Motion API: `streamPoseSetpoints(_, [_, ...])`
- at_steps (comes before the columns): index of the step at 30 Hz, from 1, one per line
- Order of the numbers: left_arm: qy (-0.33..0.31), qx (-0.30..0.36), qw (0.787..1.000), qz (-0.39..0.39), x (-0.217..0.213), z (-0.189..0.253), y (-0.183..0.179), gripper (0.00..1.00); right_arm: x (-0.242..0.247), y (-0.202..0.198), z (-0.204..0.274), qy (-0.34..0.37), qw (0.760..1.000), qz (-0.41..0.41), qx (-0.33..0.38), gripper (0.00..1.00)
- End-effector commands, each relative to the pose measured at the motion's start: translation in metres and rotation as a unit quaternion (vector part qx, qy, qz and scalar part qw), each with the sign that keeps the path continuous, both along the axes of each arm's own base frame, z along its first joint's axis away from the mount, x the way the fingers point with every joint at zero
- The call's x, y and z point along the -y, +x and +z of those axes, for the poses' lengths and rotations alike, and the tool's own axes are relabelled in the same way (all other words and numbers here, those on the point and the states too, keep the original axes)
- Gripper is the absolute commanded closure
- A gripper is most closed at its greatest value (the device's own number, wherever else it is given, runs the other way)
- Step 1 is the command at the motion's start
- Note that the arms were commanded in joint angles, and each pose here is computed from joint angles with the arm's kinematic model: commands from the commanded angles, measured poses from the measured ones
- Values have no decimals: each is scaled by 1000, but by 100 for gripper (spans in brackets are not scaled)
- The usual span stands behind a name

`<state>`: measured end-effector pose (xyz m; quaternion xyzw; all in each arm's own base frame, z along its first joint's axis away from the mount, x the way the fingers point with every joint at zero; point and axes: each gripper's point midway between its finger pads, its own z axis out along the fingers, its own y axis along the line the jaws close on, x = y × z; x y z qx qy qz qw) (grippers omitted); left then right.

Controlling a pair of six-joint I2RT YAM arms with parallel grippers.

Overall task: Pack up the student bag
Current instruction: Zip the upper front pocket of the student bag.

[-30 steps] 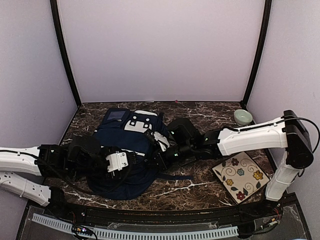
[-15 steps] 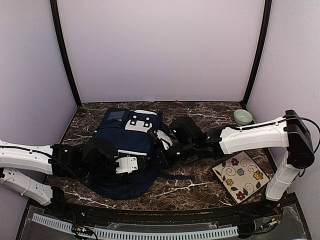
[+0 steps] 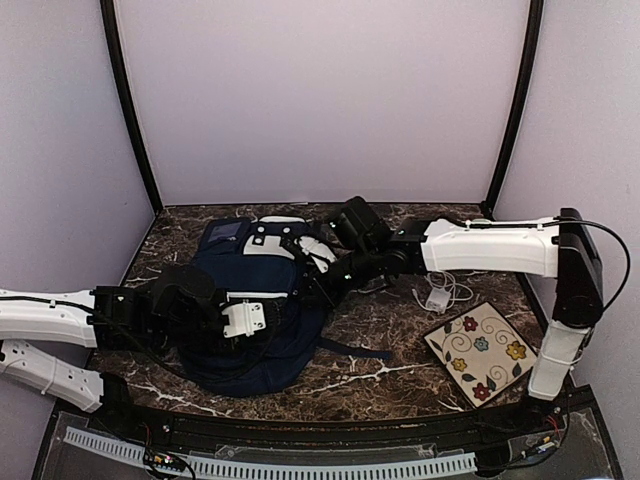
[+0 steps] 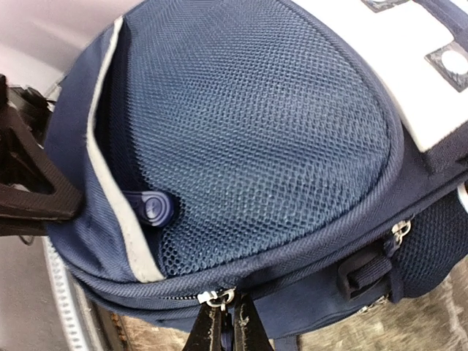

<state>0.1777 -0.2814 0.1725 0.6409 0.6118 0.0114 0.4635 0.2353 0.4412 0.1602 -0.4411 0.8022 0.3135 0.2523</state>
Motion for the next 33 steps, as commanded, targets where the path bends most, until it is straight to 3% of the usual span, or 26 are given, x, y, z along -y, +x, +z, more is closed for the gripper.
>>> streamPoseSetpoints(1, [44,-51,994,-86,-6,-24,-43,100,78,146,8,-134,950,-204,194,100])
streamPoseSetpoints(5, [20,-41,994,-102,-1,-13,-46,100,74,145,12,-175,945,-114,254,100])
streamPoseSetpoints(10, [38,-43,993,-102,-4,-20,-46,100,54,102,5,-163,962,62,212,100])
streamPoseSetpoints(15, [50,-57,990,-118,2,-27,-53,100,69,151,6,-228,935,-8,273,100])
streamPoseSetpoints(22, [47,-69,987,-137,13,-28,-61,100,90,216,36,-237,909,-138,313,100])
streamPoseSetpoints(25, [45,-71,987,-137,11,-29,-63,100,101,229,40,-213,917,-168,293,100])
streamPoseSetpoints(28, [47,-85,984,-150,8,-32,-71,100,98,221,38,-194,927,-152,283,100])
streamPoseSetpoints(30, [39,-79,986,-144,8,-28,-69,100,88,198,31,-164,946,-101,260,100])
streamPoseSetpoints(33, [25,-50,992,-116,6,-20,-57,100,69,148,21,-90,972,-7,218,88])
